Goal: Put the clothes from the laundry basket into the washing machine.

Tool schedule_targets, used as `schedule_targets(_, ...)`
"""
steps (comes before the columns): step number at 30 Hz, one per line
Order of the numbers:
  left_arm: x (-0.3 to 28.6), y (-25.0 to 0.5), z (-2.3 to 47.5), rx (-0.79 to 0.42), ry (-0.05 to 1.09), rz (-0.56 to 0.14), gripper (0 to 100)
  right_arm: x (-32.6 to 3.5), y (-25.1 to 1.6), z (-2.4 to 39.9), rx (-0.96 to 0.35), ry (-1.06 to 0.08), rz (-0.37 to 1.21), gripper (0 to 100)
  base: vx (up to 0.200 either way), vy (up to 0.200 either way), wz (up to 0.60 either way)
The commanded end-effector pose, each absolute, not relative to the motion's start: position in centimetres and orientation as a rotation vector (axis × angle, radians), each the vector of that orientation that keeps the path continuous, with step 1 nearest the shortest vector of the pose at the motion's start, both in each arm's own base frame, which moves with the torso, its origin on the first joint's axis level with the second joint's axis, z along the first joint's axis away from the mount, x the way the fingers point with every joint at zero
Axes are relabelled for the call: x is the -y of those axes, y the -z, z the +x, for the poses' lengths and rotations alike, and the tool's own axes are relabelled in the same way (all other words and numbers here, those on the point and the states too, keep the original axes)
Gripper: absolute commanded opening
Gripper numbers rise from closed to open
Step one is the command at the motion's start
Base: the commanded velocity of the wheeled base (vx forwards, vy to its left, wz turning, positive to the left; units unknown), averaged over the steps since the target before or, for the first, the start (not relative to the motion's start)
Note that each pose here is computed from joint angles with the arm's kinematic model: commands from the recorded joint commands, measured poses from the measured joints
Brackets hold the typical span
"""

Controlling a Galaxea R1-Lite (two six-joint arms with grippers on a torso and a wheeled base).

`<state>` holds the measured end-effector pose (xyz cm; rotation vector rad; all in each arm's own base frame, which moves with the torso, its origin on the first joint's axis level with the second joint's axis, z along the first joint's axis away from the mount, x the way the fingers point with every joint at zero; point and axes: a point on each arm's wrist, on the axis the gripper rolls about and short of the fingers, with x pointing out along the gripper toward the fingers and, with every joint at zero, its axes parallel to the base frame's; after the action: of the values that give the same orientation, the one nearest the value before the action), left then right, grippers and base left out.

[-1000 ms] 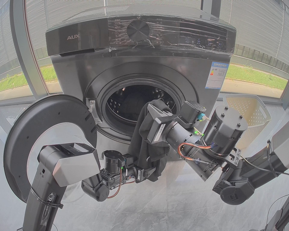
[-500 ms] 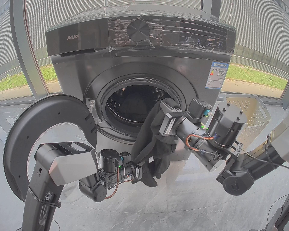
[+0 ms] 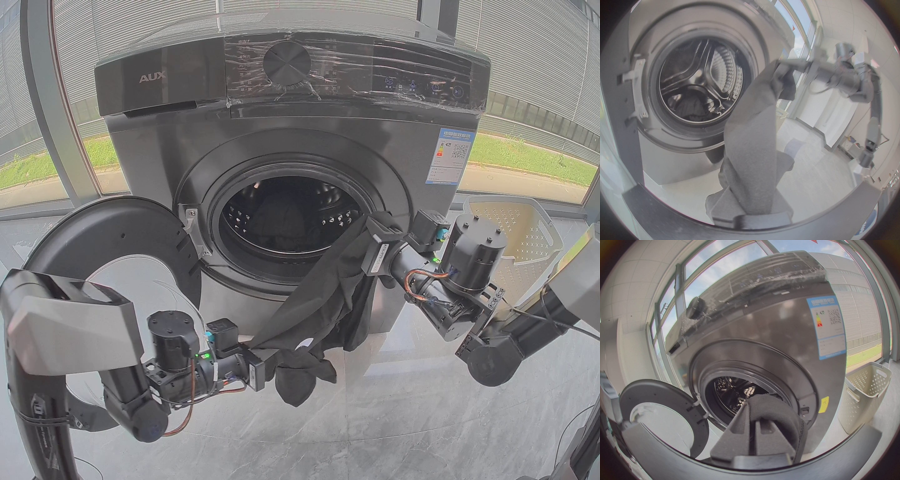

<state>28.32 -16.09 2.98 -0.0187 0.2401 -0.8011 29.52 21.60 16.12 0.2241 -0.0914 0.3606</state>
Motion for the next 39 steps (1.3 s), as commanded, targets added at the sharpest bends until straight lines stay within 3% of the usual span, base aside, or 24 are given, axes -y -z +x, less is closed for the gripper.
schedule_targets(1,13.2,-7.6,25.3,-0.15,0.855,-0.042,0,-19.9,-12.9,30.0,-0.001,-0.31,0.176,0,0.0,0.0,0.0)
schedule_targets(4,12.7,-8.7,24.8,-0.13,0.889,-0.077,0,-19.8,-11.7,29.7,-0.035,-0.316,0.162,0,0.0,0.0,0.0)
schedule_targets(8,12.6,-9.4,25.0,-0.097,0.879,-0.072,0,-19.9,-10.7,28.8,-0.075,-0.33,0.141,0,0.0,0.0,0.0)
schedule_targets(16,11.4,-13.1,24.7,0.03,0.863,-0.113,0,-20.3,-8.1,27.7,-0.146,-0.366,0.115,0,0.0,0.0,0.0)
schedule_targets(23,11.4,-13.6,24.8,0.054,0.864,-0.117,0,-21.3,-7.1,26.8,-0.176,-0.416,0.102,0,0.0,0.0,0.0)
schedule_targets(24,11.4,-13.6,24.8,0.052,0.864,-0.117,0,-21.4,-7.0,26.7,-0.181,-0.421,0.1,100,0.0,0.0,0.0)
schedule_targets(29,11.5,-13.7,24.8,0.059,0.861,-0.12,0,-21.4,-5.6,26.5,-0.232,-0.414,0.107,100,0.0,0.0,0.0)
schedule_targets(39,11.9,-13.3,25.1,0.045,0.861,-0.12,0,-21.6,-0.4,24.2,-0.408,-0.465,-0.021,100,0.0,0.0,0.0)
